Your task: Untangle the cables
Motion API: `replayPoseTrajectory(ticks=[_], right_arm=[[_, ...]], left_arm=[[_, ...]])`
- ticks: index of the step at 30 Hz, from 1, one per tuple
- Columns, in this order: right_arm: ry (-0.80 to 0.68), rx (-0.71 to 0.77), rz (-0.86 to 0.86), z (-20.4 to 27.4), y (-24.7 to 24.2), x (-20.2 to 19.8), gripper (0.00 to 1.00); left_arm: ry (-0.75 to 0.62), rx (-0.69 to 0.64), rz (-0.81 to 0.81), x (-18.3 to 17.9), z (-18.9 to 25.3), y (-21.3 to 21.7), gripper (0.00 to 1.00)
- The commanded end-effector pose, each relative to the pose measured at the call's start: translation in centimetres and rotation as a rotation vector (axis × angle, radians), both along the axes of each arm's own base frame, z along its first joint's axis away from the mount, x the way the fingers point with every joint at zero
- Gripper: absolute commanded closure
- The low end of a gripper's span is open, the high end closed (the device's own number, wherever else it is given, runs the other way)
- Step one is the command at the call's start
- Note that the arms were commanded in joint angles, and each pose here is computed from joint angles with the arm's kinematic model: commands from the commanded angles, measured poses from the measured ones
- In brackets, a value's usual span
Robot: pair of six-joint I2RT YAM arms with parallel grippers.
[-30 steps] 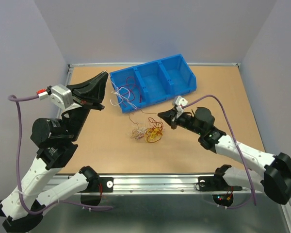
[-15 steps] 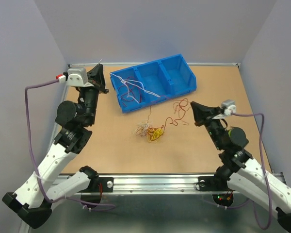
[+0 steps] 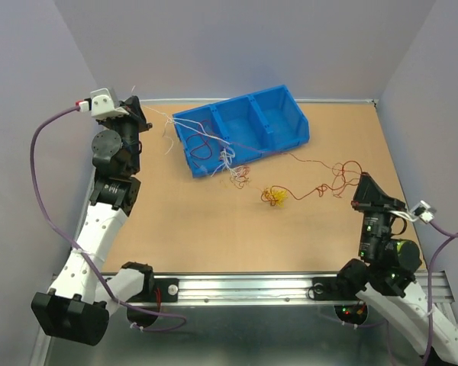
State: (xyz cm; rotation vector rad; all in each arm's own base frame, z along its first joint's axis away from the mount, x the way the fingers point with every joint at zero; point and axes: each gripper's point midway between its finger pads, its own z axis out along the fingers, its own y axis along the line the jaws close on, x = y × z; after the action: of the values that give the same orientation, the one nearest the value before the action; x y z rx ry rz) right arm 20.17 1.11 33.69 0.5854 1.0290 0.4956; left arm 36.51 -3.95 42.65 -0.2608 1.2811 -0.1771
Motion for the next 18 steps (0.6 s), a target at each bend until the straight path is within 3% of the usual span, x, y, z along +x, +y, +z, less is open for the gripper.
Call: replayPoseTrajectory(ticks=[1, 6, 12, 18], right_arm=[[0.083, -0.023, -0.034, -1.2, 0.6, 1.5, 1.0], [0.084, 0.032, -0.071, -1.3, -0.4, 1.3, 1.0], [0.092, 0.203, -0.226, -3.1, -4.7, -0.6, 1.0], [0.081, 0.141, -0.162, -2.1, -3.1, 0.1, 0.99]], left_arm=[[-0.105, -0.068, -0.05, -1.3, 2.6, -0.2, 1.0], [-0.132, -0.078, -0.062, -2.1, 2.7, -0.2, 1.0], [-0.164, -0.142, 0.08, -3.5, 3.5, 3.0, 1.0], [-0.214, -0.147, 0.03, -5.0, 4.1, 2.5, 1.0]])
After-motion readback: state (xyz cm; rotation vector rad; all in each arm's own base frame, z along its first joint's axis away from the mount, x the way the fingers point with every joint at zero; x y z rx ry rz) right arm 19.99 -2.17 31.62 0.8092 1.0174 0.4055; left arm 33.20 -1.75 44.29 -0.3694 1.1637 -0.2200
